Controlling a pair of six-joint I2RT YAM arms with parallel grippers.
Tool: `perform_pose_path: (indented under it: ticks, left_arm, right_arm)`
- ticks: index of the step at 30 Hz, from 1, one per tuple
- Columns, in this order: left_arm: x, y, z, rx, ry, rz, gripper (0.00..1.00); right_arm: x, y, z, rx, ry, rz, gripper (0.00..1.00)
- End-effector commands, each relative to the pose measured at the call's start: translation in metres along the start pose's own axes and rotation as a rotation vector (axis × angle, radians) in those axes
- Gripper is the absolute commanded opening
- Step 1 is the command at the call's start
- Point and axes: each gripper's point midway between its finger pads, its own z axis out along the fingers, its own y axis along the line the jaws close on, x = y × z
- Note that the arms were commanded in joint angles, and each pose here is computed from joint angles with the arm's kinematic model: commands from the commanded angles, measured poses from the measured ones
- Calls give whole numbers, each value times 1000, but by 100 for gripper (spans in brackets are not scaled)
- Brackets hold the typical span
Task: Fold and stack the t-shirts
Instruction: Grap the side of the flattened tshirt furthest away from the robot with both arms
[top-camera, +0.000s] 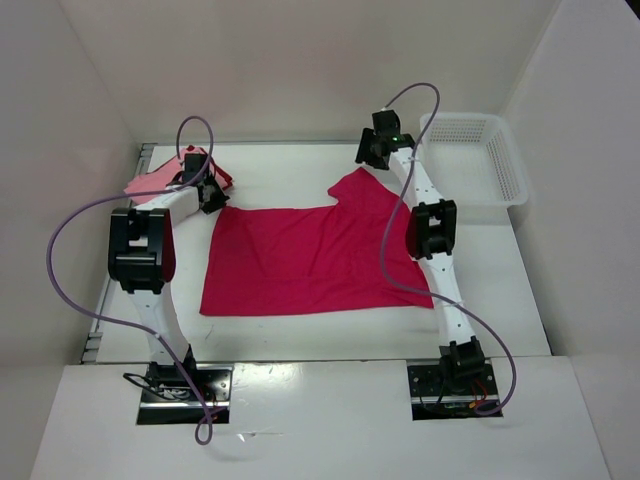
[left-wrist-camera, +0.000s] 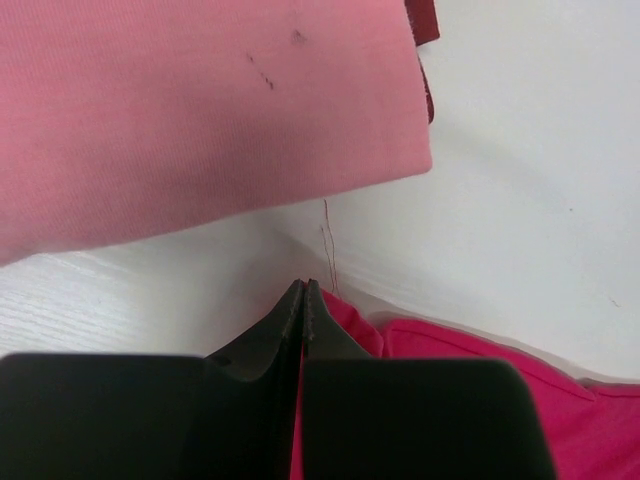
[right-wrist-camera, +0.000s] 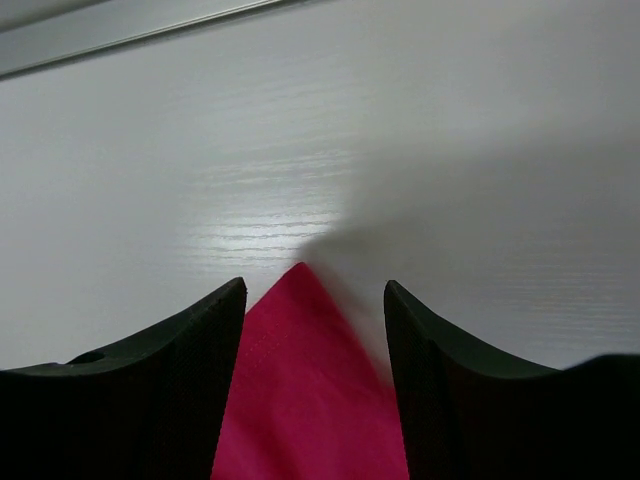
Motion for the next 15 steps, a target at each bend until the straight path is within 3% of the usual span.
perform_pose_path:
  ticks: [1,10,13,15]
  left_arm:
    - [-26,-14,-22,49,-71,11,0]
    - [-21,-12,-21,44,-62,12,0]
    - [-21,-12,-21,44,-62,12,0]
    - [-21,-12,-21,44,-62,12,0]
  right_arm:
    - [4,11,2,-48,15,-26,63]
    - [14,21,10,-56,18,-28,49]
    - [23,19,19,-60,32,-17,39]
    - [29,20,22,-65,47,3,25]
